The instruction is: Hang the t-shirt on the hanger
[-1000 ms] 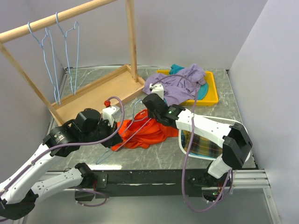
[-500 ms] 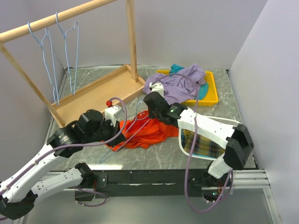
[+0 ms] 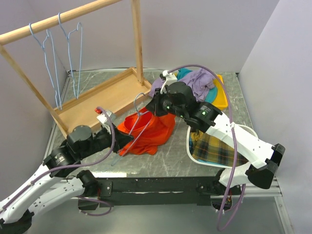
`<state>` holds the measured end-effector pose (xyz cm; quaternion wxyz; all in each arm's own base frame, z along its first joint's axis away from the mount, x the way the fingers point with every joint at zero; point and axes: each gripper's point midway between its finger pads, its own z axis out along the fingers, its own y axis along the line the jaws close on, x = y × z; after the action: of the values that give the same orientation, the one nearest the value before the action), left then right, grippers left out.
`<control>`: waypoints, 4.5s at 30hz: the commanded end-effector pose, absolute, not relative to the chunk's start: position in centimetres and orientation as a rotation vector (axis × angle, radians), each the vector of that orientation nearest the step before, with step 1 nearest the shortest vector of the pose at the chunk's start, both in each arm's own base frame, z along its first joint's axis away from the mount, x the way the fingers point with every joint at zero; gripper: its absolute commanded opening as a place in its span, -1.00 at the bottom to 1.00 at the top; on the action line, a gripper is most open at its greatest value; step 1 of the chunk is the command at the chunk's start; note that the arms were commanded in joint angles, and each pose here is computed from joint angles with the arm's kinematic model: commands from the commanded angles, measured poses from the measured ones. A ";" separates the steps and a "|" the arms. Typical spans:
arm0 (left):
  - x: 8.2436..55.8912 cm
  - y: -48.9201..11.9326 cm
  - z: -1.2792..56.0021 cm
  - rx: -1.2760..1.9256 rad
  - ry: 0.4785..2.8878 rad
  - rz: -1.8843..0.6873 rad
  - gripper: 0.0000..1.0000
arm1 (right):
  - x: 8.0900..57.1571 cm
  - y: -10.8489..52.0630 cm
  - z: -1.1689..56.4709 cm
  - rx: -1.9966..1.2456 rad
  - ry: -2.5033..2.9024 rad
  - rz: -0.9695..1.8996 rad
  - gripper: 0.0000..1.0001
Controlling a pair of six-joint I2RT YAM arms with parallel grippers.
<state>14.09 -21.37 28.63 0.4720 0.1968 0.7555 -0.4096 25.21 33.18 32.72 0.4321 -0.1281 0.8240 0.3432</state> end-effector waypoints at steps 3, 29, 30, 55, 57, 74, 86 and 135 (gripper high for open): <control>15.4 -21.2 33.2 0.252 1.526 -1.155 -0.98 | 22.2 33.8 33.6 -0.372 2.038 1.030 -1.00; 15.3 -19.3 30.9 0.187 1.385 -1.141 -0.98 | 32.3 25.4 21.7 0.088 2.033 0.795 0.65; 15.2 -19.3 31.0 0.189 1.385 -1.141 -0.98 | 32.8 25.6 21.5 0.101 2.033 0.787 0.65; 17.3 -21.5 29.6 0.242 1.466 -1.079 -0.98 | 46.0 19.7 28.3 0.275 1.974 0.540 -0.76; 17.9 -22.1 28.7 0.245 1.486 -1.073 -0.98 | 46.4 19.6 27.6 0.263 2.032 0.493 -0.53; 21.4 -25.9 24.5 0.340 1.563 -0.949 -0.98 | 35.2 19.4 25.7 0.390 2.124 0.798 0.62; 22.0 -27.4 24.2 0.459 1.584 -0.809 -0.98 | 42.2 21.5 24.8 0.556 2.209 0.819 0.54; 20.6 -28.2 24.8 0.147 1.761 -0.817 0.47 | 35.7 23.2 20.5 0.411 2.349 0.961 -1.00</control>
<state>21.09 -31.23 22.45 0.5783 0.2000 0.7316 -0.3004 35.86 22.74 17.31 0.2442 0.1836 0.8927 0.3313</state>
